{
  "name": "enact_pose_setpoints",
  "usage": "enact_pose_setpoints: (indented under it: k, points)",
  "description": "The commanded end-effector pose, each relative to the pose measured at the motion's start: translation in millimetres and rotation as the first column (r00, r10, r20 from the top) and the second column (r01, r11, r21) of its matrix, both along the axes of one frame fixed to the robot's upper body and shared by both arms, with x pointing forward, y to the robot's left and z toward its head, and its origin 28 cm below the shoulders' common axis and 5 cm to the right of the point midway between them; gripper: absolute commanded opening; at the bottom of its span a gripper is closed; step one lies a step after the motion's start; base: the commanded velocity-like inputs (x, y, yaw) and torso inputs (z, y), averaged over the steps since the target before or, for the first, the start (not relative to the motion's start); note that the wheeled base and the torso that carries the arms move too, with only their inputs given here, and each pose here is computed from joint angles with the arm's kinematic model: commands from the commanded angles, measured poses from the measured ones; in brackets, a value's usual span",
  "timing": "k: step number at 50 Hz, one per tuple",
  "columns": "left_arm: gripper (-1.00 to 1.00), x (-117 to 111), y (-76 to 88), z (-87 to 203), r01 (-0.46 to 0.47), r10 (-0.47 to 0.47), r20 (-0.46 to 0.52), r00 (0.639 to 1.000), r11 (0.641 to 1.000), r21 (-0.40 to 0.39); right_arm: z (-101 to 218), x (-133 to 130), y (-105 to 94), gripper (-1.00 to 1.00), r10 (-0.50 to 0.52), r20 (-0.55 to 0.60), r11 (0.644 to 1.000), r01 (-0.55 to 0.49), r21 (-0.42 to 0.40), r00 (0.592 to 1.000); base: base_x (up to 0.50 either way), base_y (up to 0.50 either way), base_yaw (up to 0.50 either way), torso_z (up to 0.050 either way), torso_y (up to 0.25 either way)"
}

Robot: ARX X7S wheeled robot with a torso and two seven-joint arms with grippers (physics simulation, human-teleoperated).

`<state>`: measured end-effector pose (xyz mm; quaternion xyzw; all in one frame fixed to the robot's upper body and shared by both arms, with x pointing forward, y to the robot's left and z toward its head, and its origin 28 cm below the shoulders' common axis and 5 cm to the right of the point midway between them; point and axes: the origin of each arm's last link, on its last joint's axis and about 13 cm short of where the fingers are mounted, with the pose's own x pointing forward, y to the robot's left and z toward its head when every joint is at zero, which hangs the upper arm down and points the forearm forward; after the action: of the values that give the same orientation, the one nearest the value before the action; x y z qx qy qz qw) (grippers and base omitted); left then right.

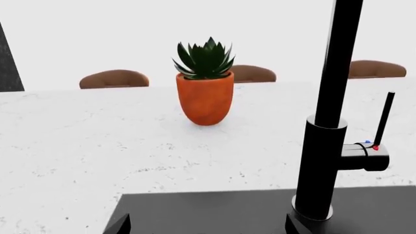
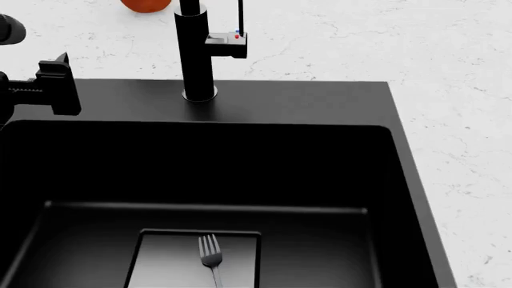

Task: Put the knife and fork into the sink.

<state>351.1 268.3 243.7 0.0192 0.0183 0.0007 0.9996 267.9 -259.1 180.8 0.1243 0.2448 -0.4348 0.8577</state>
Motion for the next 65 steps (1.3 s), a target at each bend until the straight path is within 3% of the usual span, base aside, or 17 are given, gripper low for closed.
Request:
enact_pose_setpoints:
  k: [1,5,6,19,22,25,26,27,28,31,36,42,47,51,57,60,65]
  points:
    - [1.0,4.0,0.0,-0.1,-0.001,0.001,0.0,1.0,1.0,-0.01,-24.2,2.1,-3.8,1.0,0.007,-0.027,0.997,-0.005,0.074,1.0,0.0,0.0,0.0,0.0,0.0]
    - [1.0,4.5,-0.1,0.3,-0.001,0.001,0.0,1.0,1.0,-0.01,-25.1,2.0,-2.9,1.0,0.016,-0.03,0.996,-0.013,0.094,0.999,0.0,0.0,0.0,0.0,0.0]
    - [1.0,4.5,0.0,0.5,-0.001,0.001,0.0,1.0,1.0,-0.011,-23.9,2.4,-2.2,-1.0,0.024,-0.033,0.995,-0.021,0.093,0.999,0.0,0.0,0.0,0.0,0.0]
    - [1.0,2.7,2.2,0.9,-0.006,0.006,0.004,1.0,1.0,-0.018,-5.4,1.0,12.1,-1.0,0.037,0.009,0.998,-0.037,0.053,0.999,0.0,0.0,0.0,-0.001,0.0]
    - [1.0,2.9,1.9,0.4,-0.004,0.004,0.004,1.0,1.0,-0.018,1.8,3.6,12.7,-1.0,0.05,0.037,0.999,-0.051,0.009,0.998,0.0,0.0,0.0,0.0,0.0]
    - [1.0,2.5,1.6,0.5,-0.003,0.003,0.005,1.0,1.0,-0.016,20.1,8.8,23.9,-1.0,0.135,0.063,0.989,-0.13,-0.066,0.989,0.0,0.0,0.0,0.0,0.0]
    - [1.0,2.3,1.7,0.7,-0.002,0.002,0.005,1.0,1.0,-0.018,32.7,10.1,29.2,-1.0,0.177,0.063,0.975,-0.167,-0.144,0.982,0.0,0.0,0.0,0.0,0.0]
    - [1.0,2.1,1.7,0.8,-0.002,0.002,0.006,1.0,1.0,-0.017,38.1,10.9,31.6,-1.0,0.193,0.087,0.975,-0.18,-0.133,0.977,0.0,0.0,0.0,0.0,0.0]
    - [1.0,1.8,2.1,0.8,-0.003,0.003,0.006,1.0,1.0,-0.015,51.5,10.6,37.5,-1.0,0.226,0.092,0.958,-0.205,-0.2,0.97,0.0,0.0,0.0,0.0,0.0]
    - [1.0,1.3,2.7,1.5,-0.007,0.007,0.006,1.0,1.0,-0.018,74.7,11.2,51.0,-1.0,0.313,0.129,0.927,-0.273,-0.256,0.941,0.0,0.0,0.0,0.0,0.0]
    - [1.0,1.7,0.1,1.9,-0.003,0.003,0.008,1.0,1.0,-0.015,95.3,15.7,73.2,-1.0,0.488,0.117,0.835,-0.423,-0.353,0.865,0.0,0.0,0.0,0.0,0.0]
    - [1.0,2.2,0.1,3.0,0.0,0.0,0.009,1.0,1.0,-0.014,95.6,17.0,100.3,-1.0,0.64,0.092,0.733,-0.57,-0.372,0.763,0.0,0.0,0.0,0.0,0.0]
    - [1.0,2.8,0.1,2.4,-0.002,0.002,0.008,1.0,1.0,-0.011,90.6,18.0,120.6,-1.0,0.745,0.072,0.642,-0.682,-0.351,0.663,0.0,0.0,0.0,0.0,0.0]
    - [1.0,3.2,-0.9,1.3,0.0,0.0,0.006,1.0,1.0,-0.012,84.2,18.1,144.0,-1.0,0.836,0.049,0.529,-0.78,-0.333,0.546,0.0,0.0,0.0,0.0,0.0]
    - [1.0,2.5,-1.3,2.5,0.002,-0.002,0.008,1.0,1.0,-0.01,75.2,22.6,167.0,-1.0,0.911,0.015,0.397,-0.868,-0.297,0.411,0.0,0.0,0.0,0.0,0.0]
    - [1.0,1.7,-0.9,2.0,0.001,-0.001,0.008,1.0,1.0,-0.011,73.7,26.0,172.0,-1.0,0.926,0.003,0.363,-0.888,-0.281,0.377,0.0,0.0,0.0,0.0,0.0]
    - [1.0,2.1,2.6,3.2,-0.005,0.006,0.009,1.0,1.0,-0.021,70.5,36.3,180.0,-1.0,0.957,-0.022,0.276,-0.934,-0.227,0.288,0.0,0.0,0.0,0.0,0.0]
